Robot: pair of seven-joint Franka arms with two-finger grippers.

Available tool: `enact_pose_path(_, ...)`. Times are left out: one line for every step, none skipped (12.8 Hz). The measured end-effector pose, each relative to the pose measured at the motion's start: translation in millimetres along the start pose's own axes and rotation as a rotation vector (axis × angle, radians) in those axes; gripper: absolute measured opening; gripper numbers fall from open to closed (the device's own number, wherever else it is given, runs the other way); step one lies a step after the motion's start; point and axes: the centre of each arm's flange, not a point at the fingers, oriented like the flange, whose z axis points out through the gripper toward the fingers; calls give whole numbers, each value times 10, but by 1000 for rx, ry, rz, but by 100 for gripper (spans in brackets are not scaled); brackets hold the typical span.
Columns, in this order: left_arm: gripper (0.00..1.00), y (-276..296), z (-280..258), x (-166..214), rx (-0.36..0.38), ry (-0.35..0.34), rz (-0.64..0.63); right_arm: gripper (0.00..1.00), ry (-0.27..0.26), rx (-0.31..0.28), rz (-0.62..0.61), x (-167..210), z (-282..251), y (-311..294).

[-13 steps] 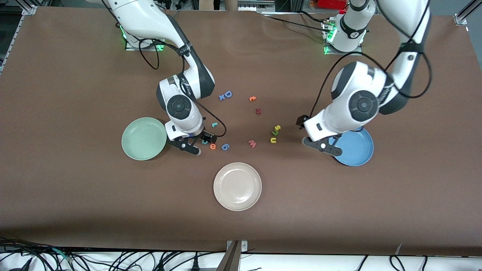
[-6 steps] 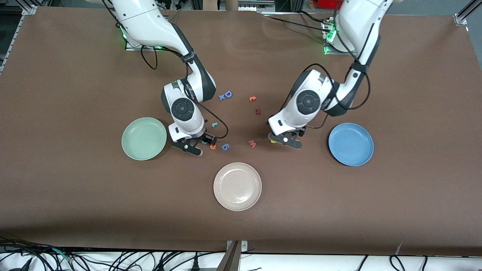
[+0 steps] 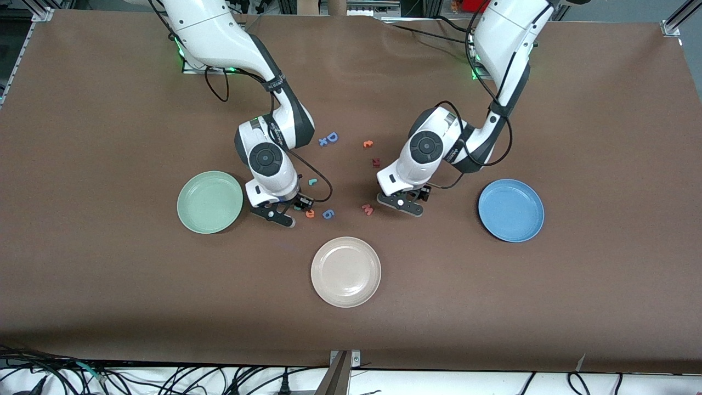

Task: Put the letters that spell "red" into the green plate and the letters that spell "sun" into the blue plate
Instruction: 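Move the left gripper to the green c while the right gripper reaches the teal q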

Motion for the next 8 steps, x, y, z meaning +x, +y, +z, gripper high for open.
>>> enact_pose_path(100,20,42,-10,10,-1,13,65,6,5,0,8,10,-3)
enact_pose_path(100,25,74,-20,14,-5,18,67,13,10,1,15,35,-4)
enact_pose_path(99,22,109,-34,17,-11,20,67,17,13,1,18,67,-4)
enact_pose_path(98,20,139,-51,19,-17,21,67,19,13,0,18,102,-2)
enact_pose_path(96,27,162,-70,20,-22,23,59,21,14,0,20,108,-3)
enact_pose_path(95,46,180,-90,21,-26,27,58,21,14,0,20,110,-3)
enact_pose_path(89,72,194,-108,22,-29,32,58,21,14,0,20,115,-2)
enact_pose_path(89,94,209,-127,23,-33,36,58,21,14,1,20,119,-1)
